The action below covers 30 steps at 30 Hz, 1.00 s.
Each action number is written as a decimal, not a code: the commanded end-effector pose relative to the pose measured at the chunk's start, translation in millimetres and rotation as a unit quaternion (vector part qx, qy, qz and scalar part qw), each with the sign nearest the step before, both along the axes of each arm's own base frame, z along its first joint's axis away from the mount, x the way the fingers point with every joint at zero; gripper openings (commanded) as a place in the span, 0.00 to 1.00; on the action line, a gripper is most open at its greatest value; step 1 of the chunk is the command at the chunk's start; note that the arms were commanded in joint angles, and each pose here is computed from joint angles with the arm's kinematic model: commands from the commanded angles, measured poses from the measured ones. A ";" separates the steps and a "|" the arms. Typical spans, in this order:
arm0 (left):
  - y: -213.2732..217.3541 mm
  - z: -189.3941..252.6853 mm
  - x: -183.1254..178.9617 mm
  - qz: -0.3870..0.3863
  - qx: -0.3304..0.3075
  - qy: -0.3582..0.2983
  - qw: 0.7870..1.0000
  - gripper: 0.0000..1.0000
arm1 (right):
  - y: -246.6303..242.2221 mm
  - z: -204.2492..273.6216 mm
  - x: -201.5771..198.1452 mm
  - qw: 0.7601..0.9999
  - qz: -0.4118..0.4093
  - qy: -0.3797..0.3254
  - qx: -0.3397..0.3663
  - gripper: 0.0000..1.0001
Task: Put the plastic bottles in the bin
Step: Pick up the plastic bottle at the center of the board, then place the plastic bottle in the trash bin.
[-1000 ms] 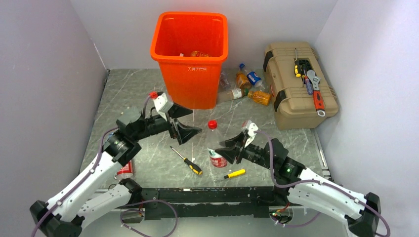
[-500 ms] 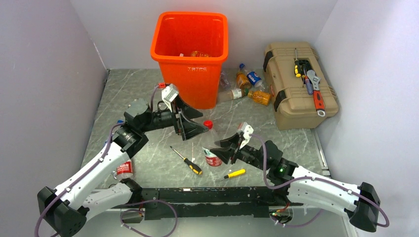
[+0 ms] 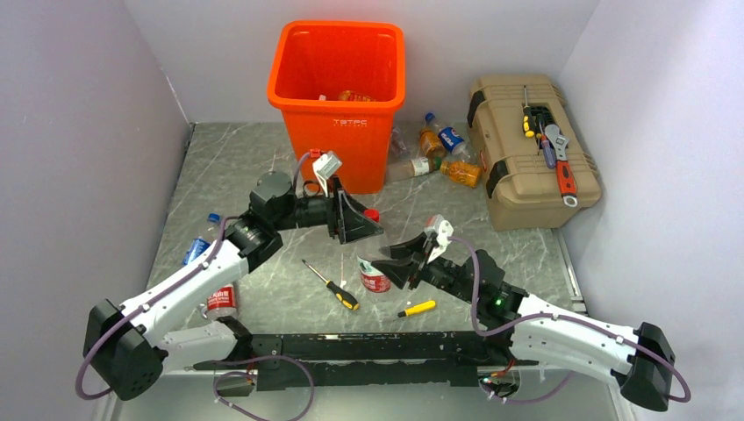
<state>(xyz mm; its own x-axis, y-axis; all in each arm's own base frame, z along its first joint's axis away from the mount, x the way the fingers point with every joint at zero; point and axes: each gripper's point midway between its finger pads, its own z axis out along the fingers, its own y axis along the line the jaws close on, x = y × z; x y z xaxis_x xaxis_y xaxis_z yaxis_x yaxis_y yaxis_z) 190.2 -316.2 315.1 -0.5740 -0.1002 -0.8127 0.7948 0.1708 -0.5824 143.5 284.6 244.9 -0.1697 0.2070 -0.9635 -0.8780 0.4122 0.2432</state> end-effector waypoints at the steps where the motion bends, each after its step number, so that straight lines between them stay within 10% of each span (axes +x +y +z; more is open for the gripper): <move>1: -5.0 28.3 -11.7 -0.016 -0.028 -0.041 0.999 0.61 | 3.7 29.1 -4.4 0.999 0.012 -0.019 0.040 0.18; 10: -6.3 28.1 -16.2 -0.014 -0.025 -0.050 0.998 0.37 | 4.9 25.1 -3.7 0.999 0.012 -0.011 0.038 0.18; 14: -6.6 28.7 -18.2 -0.016 -0.021 -0.055 0.998 0.00 | 5.2 23.8 -0.5 1.000 0.004 0.004 0.030 0.33; 18: -0.3 40.4 -14.8 0.005 -0.015 -0.080 0.997 0.00 | 5.9 26.5 2.4 1.000 -0.004 0.030 0.005 0.95; 30: 54.9 161.7 23.7 0.202 -0.014 -0.284 0.937 0.00 | -43.9 92.5 -12.1 0.998 -0.042 0.044 0.028 1.00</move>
